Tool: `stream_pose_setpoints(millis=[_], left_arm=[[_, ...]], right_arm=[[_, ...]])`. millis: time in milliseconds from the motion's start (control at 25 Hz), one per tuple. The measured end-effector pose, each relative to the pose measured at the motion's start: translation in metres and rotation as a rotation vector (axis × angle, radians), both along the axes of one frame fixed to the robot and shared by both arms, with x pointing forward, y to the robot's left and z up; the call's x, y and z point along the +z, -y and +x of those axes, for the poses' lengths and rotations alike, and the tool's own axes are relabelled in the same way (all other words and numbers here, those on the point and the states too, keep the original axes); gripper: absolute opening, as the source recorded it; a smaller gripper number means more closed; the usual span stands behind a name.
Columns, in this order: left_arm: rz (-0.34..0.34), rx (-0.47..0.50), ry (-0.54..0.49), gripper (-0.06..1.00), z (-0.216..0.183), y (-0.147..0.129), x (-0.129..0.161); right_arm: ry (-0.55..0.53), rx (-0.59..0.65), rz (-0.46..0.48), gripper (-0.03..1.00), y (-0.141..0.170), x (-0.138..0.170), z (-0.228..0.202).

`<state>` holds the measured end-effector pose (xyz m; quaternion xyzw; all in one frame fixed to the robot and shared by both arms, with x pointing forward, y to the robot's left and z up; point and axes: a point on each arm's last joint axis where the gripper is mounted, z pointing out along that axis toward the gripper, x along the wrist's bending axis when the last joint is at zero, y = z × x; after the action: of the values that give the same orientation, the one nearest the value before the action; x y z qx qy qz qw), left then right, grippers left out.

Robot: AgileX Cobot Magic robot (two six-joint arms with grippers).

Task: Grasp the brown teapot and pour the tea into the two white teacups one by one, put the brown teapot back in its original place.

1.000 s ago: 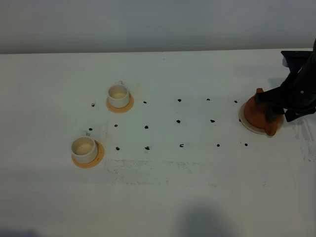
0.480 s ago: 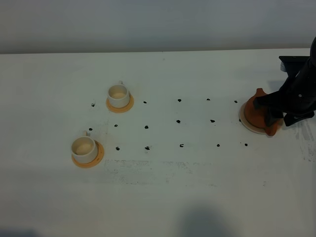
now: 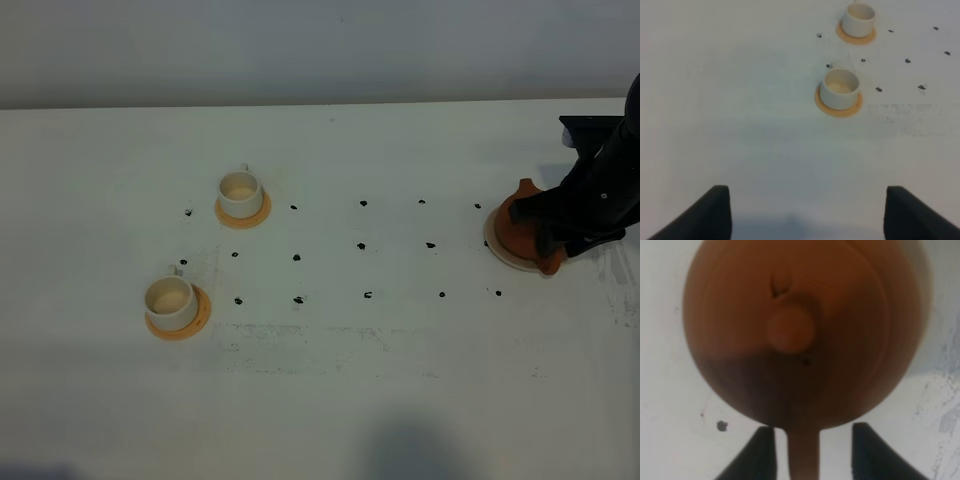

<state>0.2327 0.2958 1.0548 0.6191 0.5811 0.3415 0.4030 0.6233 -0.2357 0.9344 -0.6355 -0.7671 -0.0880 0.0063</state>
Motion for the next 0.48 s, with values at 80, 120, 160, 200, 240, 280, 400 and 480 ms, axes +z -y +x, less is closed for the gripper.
stream_pose_setpoints(millis=[80, 120, 160, 200, 240, 280, 400, 480], left_arm=[[0.0, 0.0, 0.0, 0.61, 0.0, 0.0, 0.0], [0.0, 0.0, 0.0, 0.61, 0.0, 0.0, 0.0], [0.0, 0.0, 0.0, 0.61, 0.0, 0.0, 0.0], [0.0, 0.0, 0.0, 0.61, 0.0, 0.0, 0.0], [0.0, 0.0, 0.0, 0.61, 0.0, 0.0, 0.0], [0.0, 0.0, 0.0, 0.61, 0.0, 0.0, 0.0], [0.0, 0.0, 0.0, 0.61, 0.0, 0.0, 0.0], [0.0, 0.0, 0.0, 0.61, 0.0, 0.0, 0.0]], right_arm=[[0.003, 0.018, -0.002, 0.24, 0.0, 0.0, 0.0], [0.004, 0.03, -0.001, 0.19, -0.0002, 0.0, 0.0], [0.006, 0.041, 0.003, 0.13, -0.0007, 0.0001, 0.0], [0.009, 0.056, 0.004, 0.13, -0.0008, 0.0001, 0.0001], [0.011, 0.065, 0.006, 0.13, -0.0011, 0.0002, 0.0001], [0.012, 0.078, 0.007, 0.13, -0.0014, 0.0002, 0.0001], [0.018, 0.095, 0.008, 0.13, -0.0017, 0.0003, 0.0003], [0.024, 0.1, 0.008, 0.13, -0.0013, 0.0004, 0.0008]])
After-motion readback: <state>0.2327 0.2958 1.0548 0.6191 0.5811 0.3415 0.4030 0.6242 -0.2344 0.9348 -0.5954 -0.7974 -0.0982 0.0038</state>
